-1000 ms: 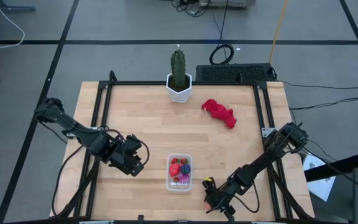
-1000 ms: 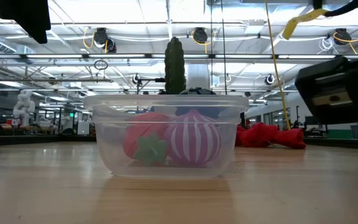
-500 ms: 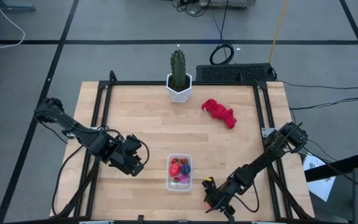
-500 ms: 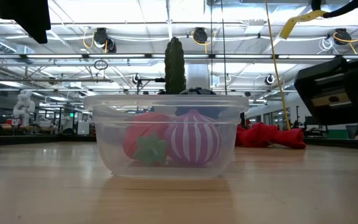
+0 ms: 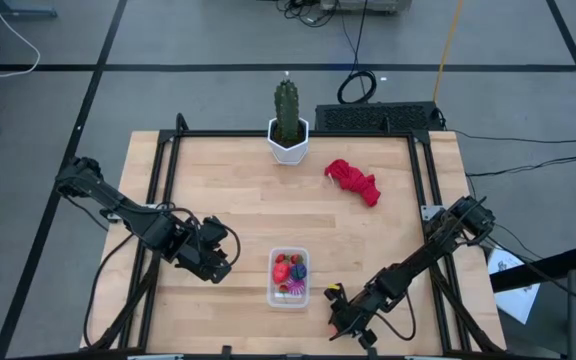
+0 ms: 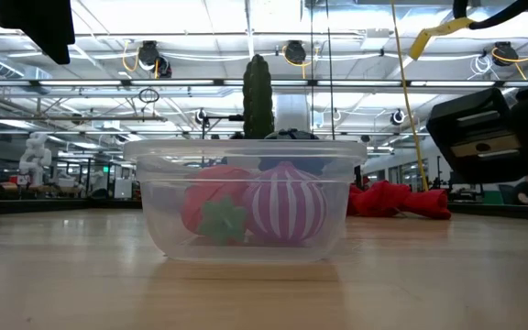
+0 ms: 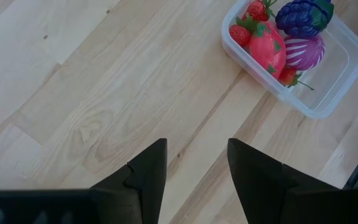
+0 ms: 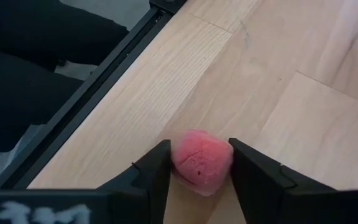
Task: Pick and placing Produce into tupperware
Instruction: Put the peach into the transparent container
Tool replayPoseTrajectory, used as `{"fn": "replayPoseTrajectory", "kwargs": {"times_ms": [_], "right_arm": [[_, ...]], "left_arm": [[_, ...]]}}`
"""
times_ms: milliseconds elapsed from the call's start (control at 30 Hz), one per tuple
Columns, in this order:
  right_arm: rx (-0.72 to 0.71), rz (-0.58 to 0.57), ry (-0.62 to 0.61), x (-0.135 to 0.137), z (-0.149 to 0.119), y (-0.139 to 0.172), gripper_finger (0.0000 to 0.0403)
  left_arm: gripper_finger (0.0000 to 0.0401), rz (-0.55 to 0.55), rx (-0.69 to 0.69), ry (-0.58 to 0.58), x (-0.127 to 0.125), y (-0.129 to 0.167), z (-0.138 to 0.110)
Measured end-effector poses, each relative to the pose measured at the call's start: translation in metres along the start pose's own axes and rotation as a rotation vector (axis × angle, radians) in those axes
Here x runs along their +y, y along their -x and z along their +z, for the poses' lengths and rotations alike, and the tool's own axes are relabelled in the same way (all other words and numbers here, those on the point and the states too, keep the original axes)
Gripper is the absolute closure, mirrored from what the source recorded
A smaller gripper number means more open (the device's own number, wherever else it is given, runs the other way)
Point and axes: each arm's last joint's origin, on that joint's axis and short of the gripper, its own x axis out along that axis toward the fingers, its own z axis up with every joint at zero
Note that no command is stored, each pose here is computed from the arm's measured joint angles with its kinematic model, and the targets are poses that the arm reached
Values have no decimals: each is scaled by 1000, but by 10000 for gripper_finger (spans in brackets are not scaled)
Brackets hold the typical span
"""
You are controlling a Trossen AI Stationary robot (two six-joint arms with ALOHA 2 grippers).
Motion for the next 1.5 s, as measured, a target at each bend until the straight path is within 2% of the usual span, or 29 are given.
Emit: {"fn": "replayPoseTrajectory", "kwargs": {"times_ms": [133,400,567,733,900,1067,1167,1333,1500], "right_arm": [[-1,-1,3,0,2,0,270],[11,-4,25,0,18,2,272],[9,-4,63,2,37,6,272],[-2,-48,161,0,66,15,272],[-83,-134,225,-19,99,26,273],[-145,-192,200,-49,121,38,273],[-142,-201,163,-61,126,43,273],[-141,-138,148,-66,126,44,273],[-192,-154,143,-74,131,47,273]], "left_arm": [[226,0,0,2,0,0,0],[226,0,0,4,0,0,0],[226,0,0,3,0,0,0],[226,0,0,4,0,0,0],[226,0,0,4,0,0,0],[226,0,0,4,0,0,0],[226,0,0,4,0,0,0],[226,0,1,-1,0,0,0],[226,0,0,-63,0,0,0]]}}
